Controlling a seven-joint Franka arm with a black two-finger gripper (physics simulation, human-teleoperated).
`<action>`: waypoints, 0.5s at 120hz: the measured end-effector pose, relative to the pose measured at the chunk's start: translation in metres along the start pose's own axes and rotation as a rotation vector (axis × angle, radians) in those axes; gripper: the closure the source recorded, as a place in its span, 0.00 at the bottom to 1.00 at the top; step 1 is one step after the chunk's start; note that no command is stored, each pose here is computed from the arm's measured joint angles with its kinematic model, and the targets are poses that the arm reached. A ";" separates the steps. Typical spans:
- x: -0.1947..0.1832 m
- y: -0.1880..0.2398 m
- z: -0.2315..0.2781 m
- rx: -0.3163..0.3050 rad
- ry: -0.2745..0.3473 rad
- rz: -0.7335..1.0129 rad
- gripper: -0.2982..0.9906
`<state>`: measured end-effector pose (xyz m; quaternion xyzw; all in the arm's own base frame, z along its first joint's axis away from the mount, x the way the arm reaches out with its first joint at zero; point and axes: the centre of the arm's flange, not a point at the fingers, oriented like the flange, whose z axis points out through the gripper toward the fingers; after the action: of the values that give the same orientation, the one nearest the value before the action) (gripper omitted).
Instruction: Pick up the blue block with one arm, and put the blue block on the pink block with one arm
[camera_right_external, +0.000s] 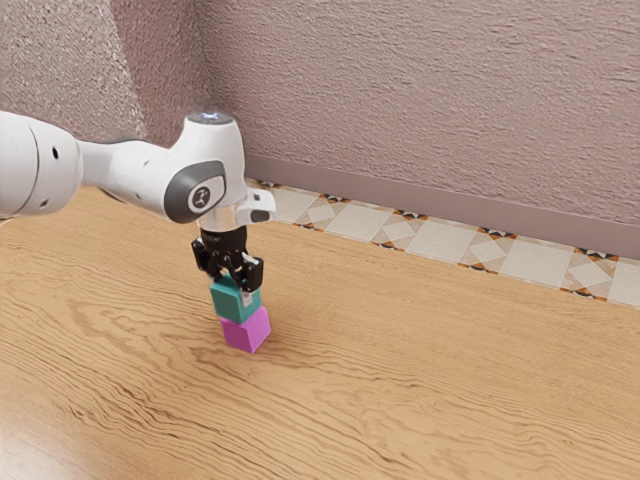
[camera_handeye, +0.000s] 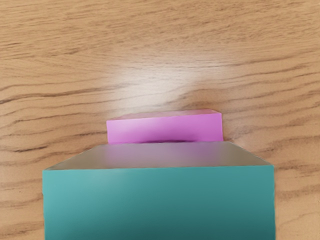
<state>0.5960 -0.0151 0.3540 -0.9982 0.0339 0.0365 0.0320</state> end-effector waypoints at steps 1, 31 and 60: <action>0.000 0.000 0.000 -0.001 0.000 0.000 0.45; 0.001 0.000 -0.011 -0.011 0.014 0.010 0.30; -0.002 -0.004 -0.073 -0.007 0.054 0.017 0.25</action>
<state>0.5990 -0.0159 0.4268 -0.9987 0.0430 0.0100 0.0274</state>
